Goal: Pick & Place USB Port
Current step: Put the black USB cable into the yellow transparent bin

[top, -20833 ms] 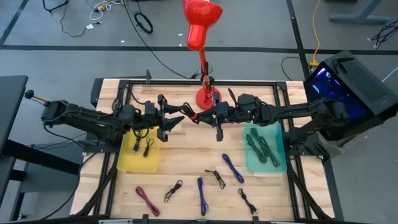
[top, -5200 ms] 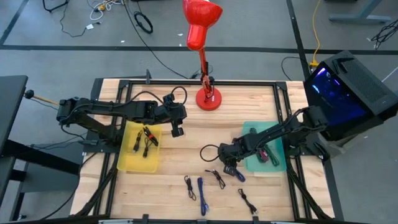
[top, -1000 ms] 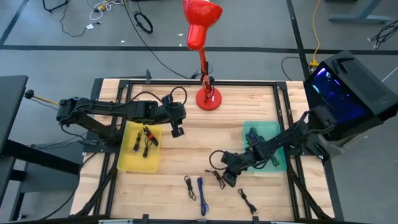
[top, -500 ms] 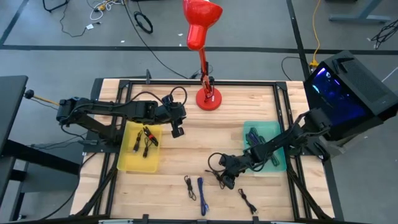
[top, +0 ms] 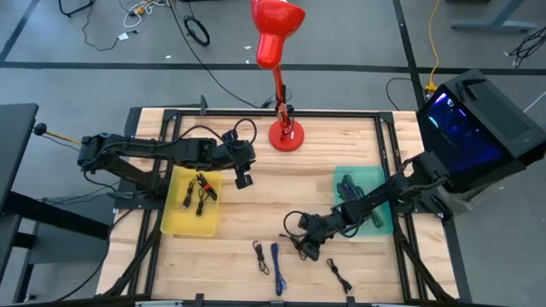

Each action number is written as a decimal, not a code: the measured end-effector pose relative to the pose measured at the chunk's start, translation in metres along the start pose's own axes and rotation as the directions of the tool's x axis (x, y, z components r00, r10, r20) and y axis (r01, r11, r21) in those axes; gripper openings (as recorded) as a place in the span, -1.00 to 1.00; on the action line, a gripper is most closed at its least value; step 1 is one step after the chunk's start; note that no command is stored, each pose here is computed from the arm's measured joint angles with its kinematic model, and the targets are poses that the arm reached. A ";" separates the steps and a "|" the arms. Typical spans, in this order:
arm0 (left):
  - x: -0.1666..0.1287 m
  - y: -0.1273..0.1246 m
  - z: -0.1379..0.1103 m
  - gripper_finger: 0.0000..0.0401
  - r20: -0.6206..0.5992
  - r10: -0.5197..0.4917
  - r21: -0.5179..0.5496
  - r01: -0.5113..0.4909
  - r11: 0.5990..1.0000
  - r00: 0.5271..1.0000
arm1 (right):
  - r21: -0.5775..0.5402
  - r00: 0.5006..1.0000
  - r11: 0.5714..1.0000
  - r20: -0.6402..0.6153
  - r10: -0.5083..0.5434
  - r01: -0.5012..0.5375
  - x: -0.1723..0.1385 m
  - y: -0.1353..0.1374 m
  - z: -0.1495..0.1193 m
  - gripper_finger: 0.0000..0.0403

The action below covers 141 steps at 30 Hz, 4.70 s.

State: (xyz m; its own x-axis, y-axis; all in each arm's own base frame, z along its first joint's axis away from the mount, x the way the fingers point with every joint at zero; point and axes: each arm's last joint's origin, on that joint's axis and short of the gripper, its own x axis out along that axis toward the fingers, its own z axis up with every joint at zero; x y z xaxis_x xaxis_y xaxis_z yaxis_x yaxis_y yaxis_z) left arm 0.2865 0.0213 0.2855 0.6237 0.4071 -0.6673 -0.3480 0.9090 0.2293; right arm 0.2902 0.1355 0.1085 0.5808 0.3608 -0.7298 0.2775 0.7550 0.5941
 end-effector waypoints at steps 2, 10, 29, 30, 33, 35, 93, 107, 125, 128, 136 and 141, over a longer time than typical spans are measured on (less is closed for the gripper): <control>0.000 0.000 0.000 -0.51 0.000 0.000 0.000 0.000 1.000 1.000 | -0.028 1.000 1.000 0.006 -0.003 0.004 0.000 0.000 0.000 -0.53; 0.000 0.000 0.000 -0.51 0.000 0.000 0.002 0.000 1.000 1.000 | -0.121 1.000 0.992 -0.014 0.027 -0.029 0.000 -0.005 0.008 -0.96; -0.009 -0.007 0.040 -0.51 0.397 -0.266 0.025 0.280 0.960 0.878 | -0.339 0.855 0.897 0.514 -0.076 0.284 -0.167 -0.031 0.099 -1.00; -0.010 -0.007 0.041 -0.51 0.410 -0.264 0.026 0.279 0.960 0.873 | -0.338 0.826 0.888 0.559 -0.077 0.311 -0.178 -0.030 0.100 -1.00; -0.012 -0.006 0.046 -0.51 0.462 -0.258 0.019 0.281 0.959 0.848 | -0.350 0.732 0.868 0.681 -0.024 0.353 -0.205 -0.021 0.102 -1.00; -0.012 -0.007 0.051 -0.51 0.507 -0.257 0.017 0.289 0.957 0.822 | -0.385 0.678 0.848 0.734 0.041 0.365 -0.217 -0.014 0.104 -1.00; 0.013 0.001 0.073 -0.51 0.706 -0.288 -0.006 0.413 0.911 0.646 | -0.479 0.474 0.675 0.855 0.212 0.561 -0.231 0.019 0.111 -1.00; 0.015 -0.001 0.071 -0.54 0.690 -0.310 0.009 0.421 0.907 0.654 | -0.487 0.504 0.676 0.842 0.194 0.553 -0.213 0.019 0.126 -1.00; 0.023 0.001 0.062 -0.97 0.592 -0.207 -0.063 0.301 0.952 0.779 | -0.426 0.521 0.699 0.849 0.090 0.574 -0.213 0.009 0.125 -0.83; 0.021 0.006 0.058 -0.97 0.554 -0.157 -0.095 0.250 0.964 0.818 | -0.428 0.543 0.703 0.837 0.071 0.568 -0.215 0.008 0.122 -0.74; -0.008 0.023 0.042 -0.97 0.410 -0.027 -0.147 0.096 0.984 0.912 | -0.332 0.551 0.730 0.832 -0.072 0.597 -0.237 0.001 0.104 -0.66; -0.031 0.031 0.026 -0.97 0.290 0.044 -0.201 0.016 0.980 0.956 | -0.282 0.561 0.735 0.812 -0.160 0.617 -0.245 -0.005 0.094 -0.68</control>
State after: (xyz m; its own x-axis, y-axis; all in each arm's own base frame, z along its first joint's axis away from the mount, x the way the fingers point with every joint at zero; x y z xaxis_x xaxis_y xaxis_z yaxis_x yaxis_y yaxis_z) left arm 0.2742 0.0390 0.3315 0.7838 0.4551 -0.4224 -0.4716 0.8789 0.0718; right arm 0.2187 -0.0079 0.3157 0.9032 -0.3629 -0.2293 0.3466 0.9316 -0.1092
